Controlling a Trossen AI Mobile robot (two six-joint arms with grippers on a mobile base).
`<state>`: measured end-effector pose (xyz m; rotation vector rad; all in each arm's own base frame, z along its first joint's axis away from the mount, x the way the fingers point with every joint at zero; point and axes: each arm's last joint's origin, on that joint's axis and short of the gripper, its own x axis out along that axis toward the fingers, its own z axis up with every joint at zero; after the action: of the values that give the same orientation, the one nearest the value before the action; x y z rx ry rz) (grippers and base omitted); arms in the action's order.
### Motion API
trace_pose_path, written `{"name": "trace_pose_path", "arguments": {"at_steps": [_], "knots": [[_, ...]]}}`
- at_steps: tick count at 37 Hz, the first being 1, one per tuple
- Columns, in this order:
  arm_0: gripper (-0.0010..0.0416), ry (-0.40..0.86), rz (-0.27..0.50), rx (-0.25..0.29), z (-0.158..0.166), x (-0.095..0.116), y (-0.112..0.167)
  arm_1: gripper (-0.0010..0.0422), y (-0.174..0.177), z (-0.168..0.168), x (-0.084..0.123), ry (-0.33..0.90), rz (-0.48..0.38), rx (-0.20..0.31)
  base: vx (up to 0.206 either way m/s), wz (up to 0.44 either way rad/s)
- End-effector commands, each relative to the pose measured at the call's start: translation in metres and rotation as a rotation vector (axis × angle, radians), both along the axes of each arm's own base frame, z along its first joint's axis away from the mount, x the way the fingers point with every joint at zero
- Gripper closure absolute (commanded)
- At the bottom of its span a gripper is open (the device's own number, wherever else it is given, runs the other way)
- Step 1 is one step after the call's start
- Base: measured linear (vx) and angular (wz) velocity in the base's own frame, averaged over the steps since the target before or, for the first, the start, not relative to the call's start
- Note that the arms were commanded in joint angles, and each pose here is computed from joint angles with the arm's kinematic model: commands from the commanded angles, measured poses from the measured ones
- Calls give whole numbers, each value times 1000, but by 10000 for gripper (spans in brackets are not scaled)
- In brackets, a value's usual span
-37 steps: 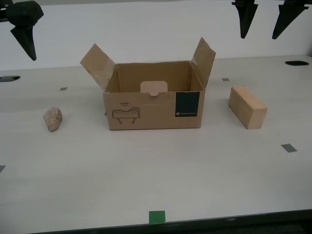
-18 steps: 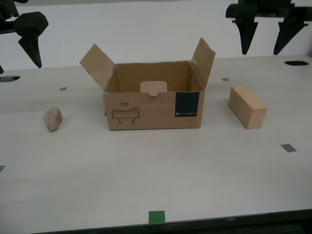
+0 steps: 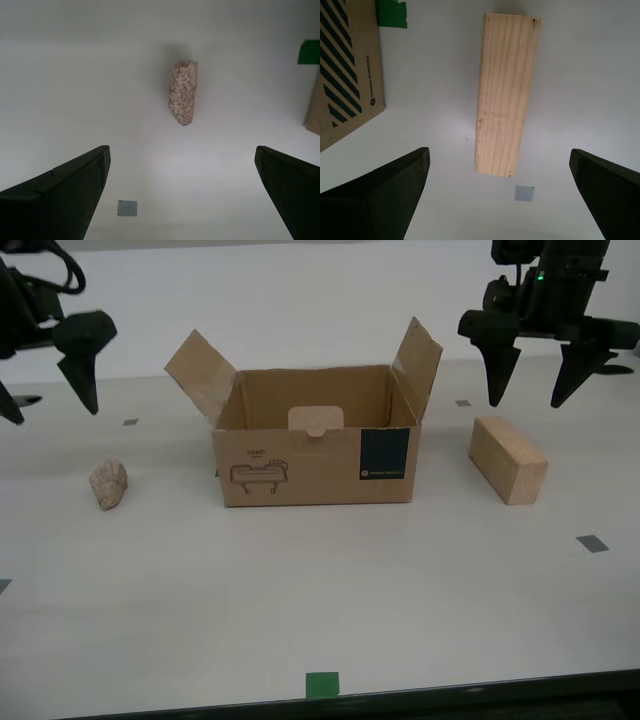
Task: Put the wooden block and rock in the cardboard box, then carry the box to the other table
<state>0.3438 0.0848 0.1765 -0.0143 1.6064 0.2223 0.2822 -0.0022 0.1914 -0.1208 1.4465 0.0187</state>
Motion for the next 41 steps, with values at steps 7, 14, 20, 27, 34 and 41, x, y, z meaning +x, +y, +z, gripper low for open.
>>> {"name": "trace_pose_path", "arguments": {"at_steps": [7, 14, 20, 27, 34, 41], "knots": [[16, -47, 2, 16, -14, 0, 1, 16, 0, -22, 14, 11, -6, 2, 0, 0], [15, -35, 2, 13, -21, -4, 0, 16, 0, -22, 16, -19, -6, 2, 0, 0], [16, -53, -1, 17, -28, -5, 0, 16, 0, -29, 19, -16, -6, 2, 0, 0], [15, -94, -2, 27, -30, -3, 1, 16, 0, -42, 21, 34, -8, 2, 0, 0], [16, -89, -21, 27, -31, -3, 1, 16, 0, -45, 18, 41, -8, 2, 0, 0], [16, -122, -19, 35, -30, 0, 2, 16, 0, -46, 17, 42, -7, 2, 0, 0]]}}
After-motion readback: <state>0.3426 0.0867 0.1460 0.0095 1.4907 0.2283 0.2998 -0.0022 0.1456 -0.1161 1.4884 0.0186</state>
